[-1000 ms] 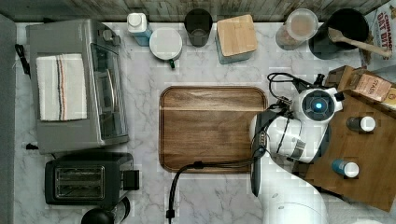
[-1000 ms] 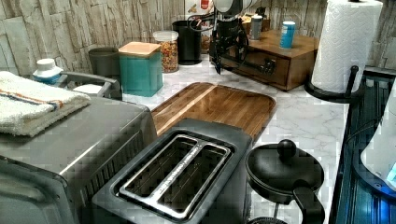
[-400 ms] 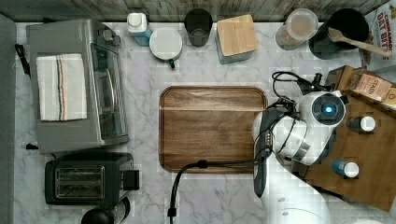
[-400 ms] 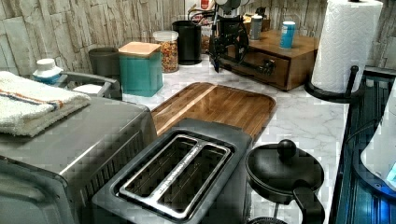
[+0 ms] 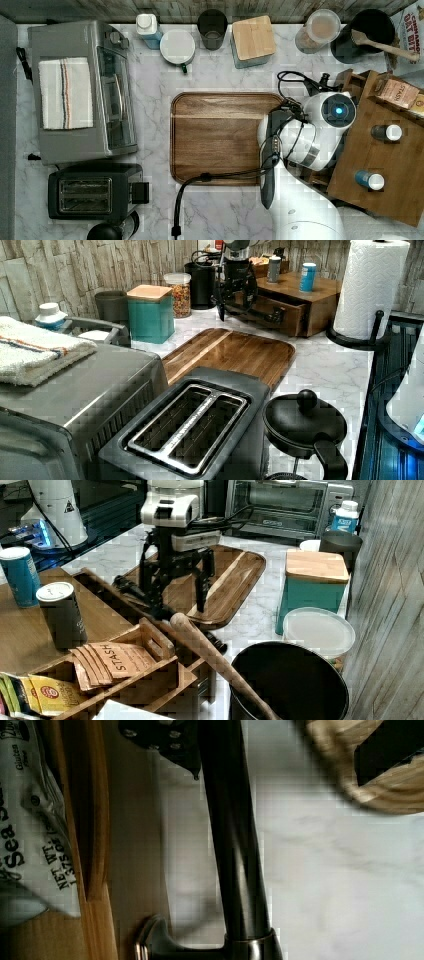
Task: Open the drawer.
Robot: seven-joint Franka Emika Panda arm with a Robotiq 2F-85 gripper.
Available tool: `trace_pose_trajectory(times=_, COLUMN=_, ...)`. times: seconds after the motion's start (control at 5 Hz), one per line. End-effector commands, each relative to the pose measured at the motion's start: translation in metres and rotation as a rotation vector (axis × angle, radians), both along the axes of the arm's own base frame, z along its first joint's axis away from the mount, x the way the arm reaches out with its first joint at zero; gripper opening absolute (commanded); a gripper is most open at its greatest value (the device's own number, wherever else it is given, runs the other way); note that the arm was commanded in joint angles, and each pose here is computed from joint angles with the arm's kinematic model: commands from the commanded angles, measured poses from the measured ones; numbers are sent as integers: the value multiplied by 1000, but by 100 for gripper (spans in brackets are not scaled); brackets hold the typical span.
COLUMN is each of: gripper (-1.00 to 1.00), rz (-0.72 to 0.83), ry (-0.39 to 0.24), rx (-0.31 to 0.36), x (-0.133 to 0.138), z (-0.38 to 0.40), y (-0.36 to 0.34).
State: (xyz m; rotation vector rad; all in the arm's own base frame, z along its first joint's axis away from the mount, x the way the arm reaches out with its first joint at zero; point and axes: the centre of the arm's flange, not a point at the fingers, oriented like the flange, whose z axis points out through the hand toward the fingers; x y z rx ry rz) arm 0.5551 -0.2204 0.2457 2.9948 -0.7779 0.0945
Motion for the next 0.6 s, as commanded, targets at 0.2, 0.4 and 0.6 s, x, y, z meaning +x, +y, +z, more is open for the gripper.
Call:
trace_pose_trajectory(times=0.2, gripper=100, rz=98, ry=18, rx=105, x=55, z=9, y=221)
trace_pose_trajectory(times=0.4, gripper=100, rz=120, ry=-13, rx=129, x=64, z=10, y=244)
trace_pose_trajectory(times=0.6, gripper=100, rz=111, ry=-42, rx=122, x=66, z=12, y=268)
